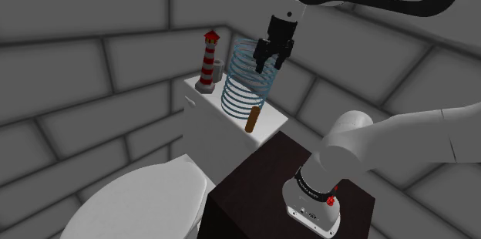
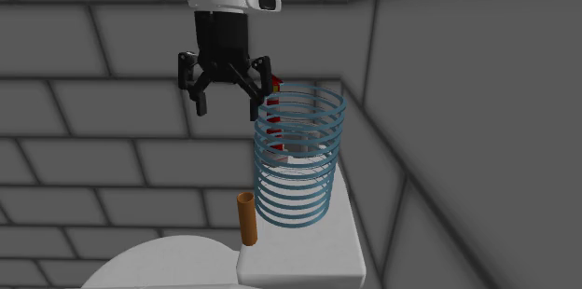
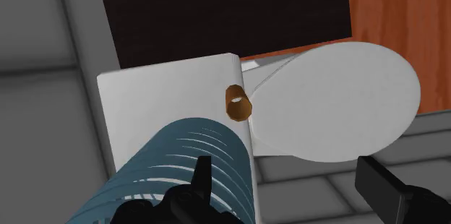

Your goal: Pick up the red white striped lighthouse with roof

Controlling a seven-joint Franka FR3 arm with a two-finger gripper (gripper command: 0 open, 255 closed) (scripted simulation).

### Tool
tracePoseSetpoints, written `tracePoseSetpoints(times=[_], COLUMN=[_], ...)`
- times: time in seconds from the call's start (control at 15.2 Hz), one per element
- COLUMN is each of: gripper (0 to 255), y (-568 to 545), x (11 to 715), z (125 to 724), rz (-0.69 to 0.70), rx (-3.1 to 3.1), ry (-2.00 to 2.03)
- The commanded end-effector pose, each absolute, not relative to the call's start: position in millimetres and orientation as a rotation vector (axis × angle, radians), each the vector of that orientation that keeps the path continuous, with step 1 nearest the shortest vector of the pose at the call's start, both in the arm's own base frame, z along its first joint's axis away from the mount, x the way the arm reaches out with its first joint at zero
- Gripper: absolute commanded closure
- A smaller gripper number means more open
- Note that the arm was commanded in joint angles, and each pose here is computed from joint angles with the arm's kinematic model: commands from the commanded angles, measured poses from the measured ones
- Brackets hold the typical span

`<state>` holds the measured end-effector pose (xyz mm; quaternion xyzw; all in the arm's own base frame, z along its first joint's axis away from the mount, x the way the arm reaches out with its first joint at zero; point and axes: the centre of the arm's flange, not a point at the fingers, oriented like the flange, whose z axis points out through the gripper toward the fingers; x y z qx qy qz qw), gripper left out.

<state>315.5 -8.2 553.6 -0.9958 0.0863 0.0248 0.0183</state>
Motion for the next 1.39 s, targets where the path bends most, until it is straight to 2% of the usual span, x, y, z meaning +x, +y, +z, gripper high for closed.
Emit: tracePoseSetpoints(times=[0.0,1.32], gripper=[0,0], y=[-8.2,-81.1], x=[315.5,571.6], z=[553.6,554.0], rz=[0.077,0.162], rx=[-3.092,-2.709], ry=[0.268,0.817])
